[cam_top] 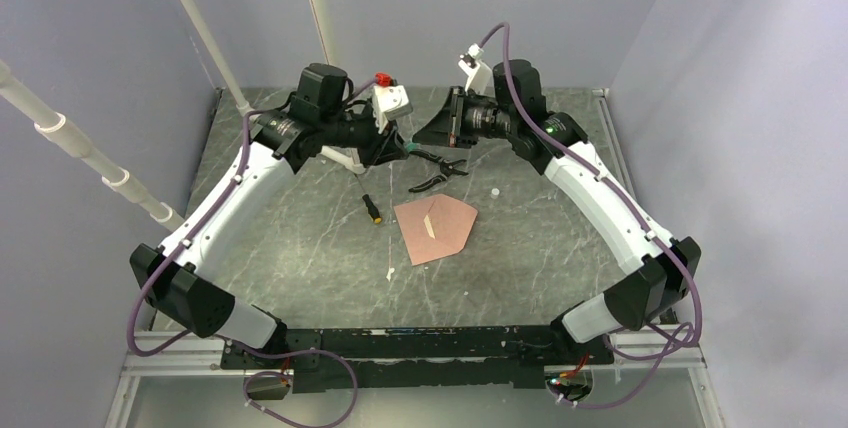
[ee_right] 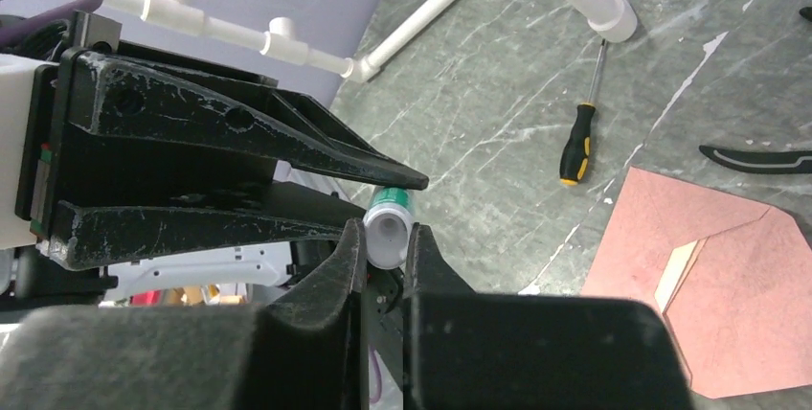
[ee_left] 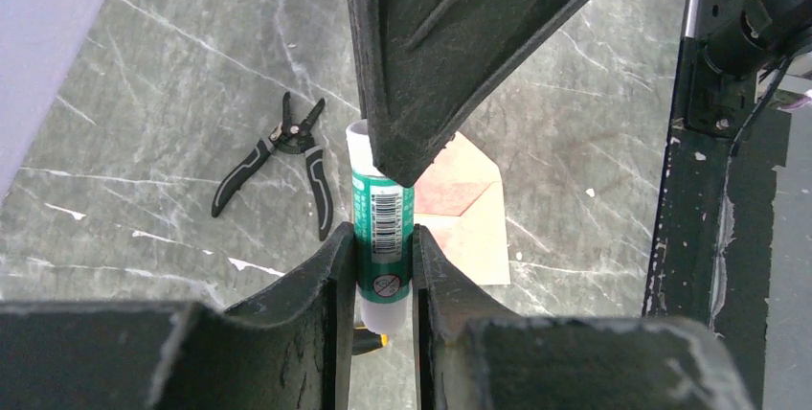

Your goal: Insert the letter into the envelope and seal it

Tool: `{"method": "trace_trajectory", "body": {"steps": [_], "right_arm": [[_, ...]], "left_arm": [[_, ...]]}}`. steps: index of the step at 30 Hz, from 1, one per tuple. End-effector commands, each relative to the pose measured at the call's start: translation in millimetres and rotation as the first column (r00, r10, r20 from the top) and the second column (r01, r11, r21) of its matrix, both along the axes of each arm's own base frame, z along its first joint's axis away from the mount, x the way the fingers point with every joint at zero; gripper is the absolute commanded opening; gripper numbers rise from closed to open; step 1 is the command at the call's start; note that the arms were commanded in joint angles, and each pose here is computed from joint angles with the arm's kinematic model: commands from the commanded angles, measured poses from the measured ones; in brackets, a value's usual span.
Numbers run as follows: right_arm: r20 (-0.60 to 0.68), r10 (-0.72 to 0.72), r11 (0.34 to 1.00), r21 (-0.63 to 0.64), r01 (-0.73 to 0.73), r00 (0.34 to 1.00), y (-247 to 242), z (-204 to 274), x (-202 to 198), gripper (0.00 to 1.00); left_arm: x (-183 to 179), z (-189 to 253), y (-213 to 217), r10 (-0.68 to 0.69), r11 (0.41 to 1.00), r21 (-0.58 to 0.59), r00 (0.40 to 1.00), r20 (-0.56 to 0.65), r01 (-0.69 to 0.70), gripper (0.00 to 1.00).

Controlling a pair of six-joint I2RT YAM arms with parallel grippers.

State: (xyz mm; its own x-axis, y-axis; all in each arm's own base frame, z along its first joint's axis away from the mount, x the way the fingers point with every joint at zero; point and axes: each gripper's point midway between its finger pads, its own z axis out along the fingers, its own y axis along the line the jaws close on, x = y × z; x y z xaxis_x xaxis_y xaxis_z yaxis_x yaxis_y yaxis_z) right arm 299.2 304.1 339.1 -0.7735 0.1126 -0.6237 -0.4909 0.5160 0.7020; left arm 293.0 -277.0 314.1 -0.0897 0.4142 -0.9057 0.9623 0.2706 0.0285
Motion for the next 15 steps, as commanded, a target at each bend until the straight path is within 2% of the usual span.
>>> {"method": "trace_trajectory", "body": {"steps": [1,4,6,9,10,13,15], "right_arm": [[-0.021,-0.093,0.995,0.040,0.093,0.995,-2,12,16,0.00],[-0.200,-0.262,0.960,0.052,0.277,0.944,-8,-2,31,0.00],[-0.289,-0.305,0.935,0.093,0.343,0.908,-6,-3,35,0.00],[-0.303,-0.320,0.924,0.108,0.366,0.898,-5,6,39,0.00],[-0.272,-0.309,0.932,0.105,0.347,0.911,-5,9,38,0.09],[-0.180,-0.244,0.958,0.108,0.266,0.953,-4,12,30,0.50],[-0.161,-0.172,0.974,0.119,0.193,0.972,1,7,22,0.61]], "left_arm": [[-1,20,-2,-0.023,0.999,-0.031,0.997,0.071,0.025,0.02],[9,17,2,0.012,1.000,-0.007,0.994,0.109,-0.011,0.03],[14,15,3,0.019,1.000,0.012,0.992,0.126,-0.020,0.02],[17,11,4,0.018,0.999,0.033,0.992,0.122,-0.022,0.02],[17,11,3,0.016,0.999,0.034,0.993,0.115,-0.020,0.03],[15,12,2,0.014,1.000,0.022,0.994,0.111,-0.016,0.02],[16,10,3,0.023,0.999,0.024,0.993,0.112,-0.026,0.02]]}}
